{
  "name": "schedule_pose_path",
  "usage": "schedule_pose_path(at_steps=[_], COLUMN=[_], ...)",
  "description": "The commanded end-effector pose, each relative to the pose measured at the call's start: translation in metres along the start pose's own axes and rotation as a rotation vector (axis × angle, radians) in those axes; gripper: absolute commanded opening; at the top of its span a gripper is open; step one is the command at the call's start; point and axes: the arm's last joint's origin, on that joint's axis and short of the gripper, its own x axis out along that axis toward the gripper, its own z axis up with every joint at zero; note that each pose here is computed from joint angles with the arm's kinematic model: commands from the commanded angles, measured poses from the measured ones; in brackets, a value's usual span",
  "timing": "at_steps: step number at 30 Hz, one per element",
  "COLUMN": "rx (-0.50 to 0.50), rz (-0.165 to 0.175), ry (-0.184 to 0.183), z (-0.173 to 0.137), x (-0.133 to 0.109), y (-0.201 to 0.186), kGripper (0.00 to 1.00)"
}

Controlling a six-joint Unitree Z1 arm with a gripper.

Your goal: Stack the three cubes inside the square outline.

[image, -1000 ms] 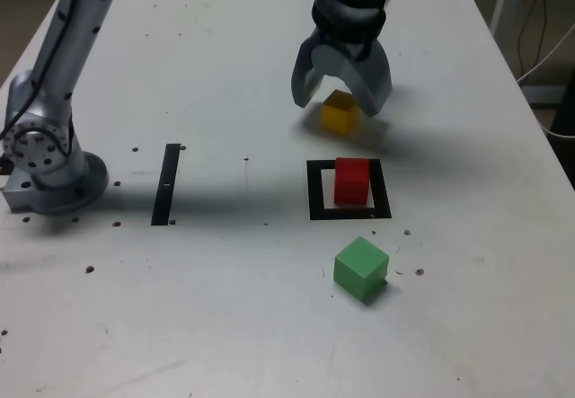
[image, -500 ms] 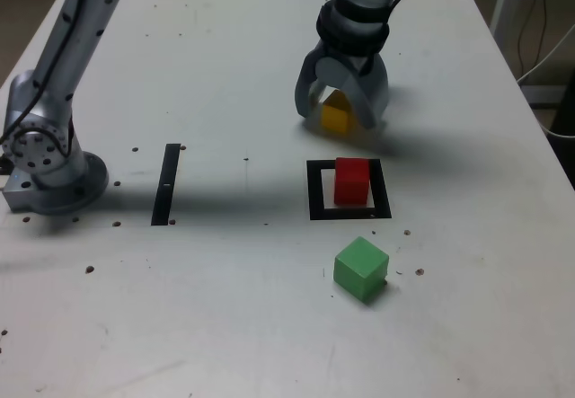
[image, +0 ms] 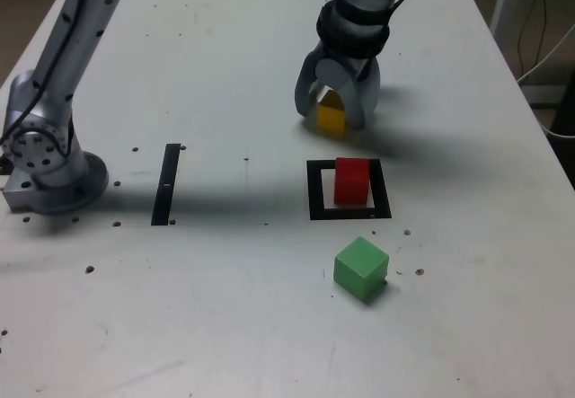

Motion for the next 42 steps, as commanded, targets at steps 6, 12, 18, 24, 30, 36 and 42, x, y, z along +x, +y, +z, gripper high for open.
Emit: schedule_pose_path(at_steps=[6, 12, 18, 24, 30, 36, 42], rx=[0.000, -0.001, -0.010, -0.036, -0.055, -0.051, -0.047], rz=[0.000, 0.001, 0.003, 0.004, 0.000, 0.011, 0.015], ry=[0.003, 0.004, 0.003, -0.004, -0.030, -0.038, -0.039], z=[0.002, 0.001, 0.000, -0.008, -0.020, -0.027, -0.028], x=[0.000, 0.000, -0.004, -0.019, -0.042, -0.055, -0.060], y=[0.000, 0.000, 0.000, -0.002, -0.007, -0.012, -0.018], kGripper=[0.33, 0.33, 0.33, 0.33, 0.33, 0.33, 0.33])
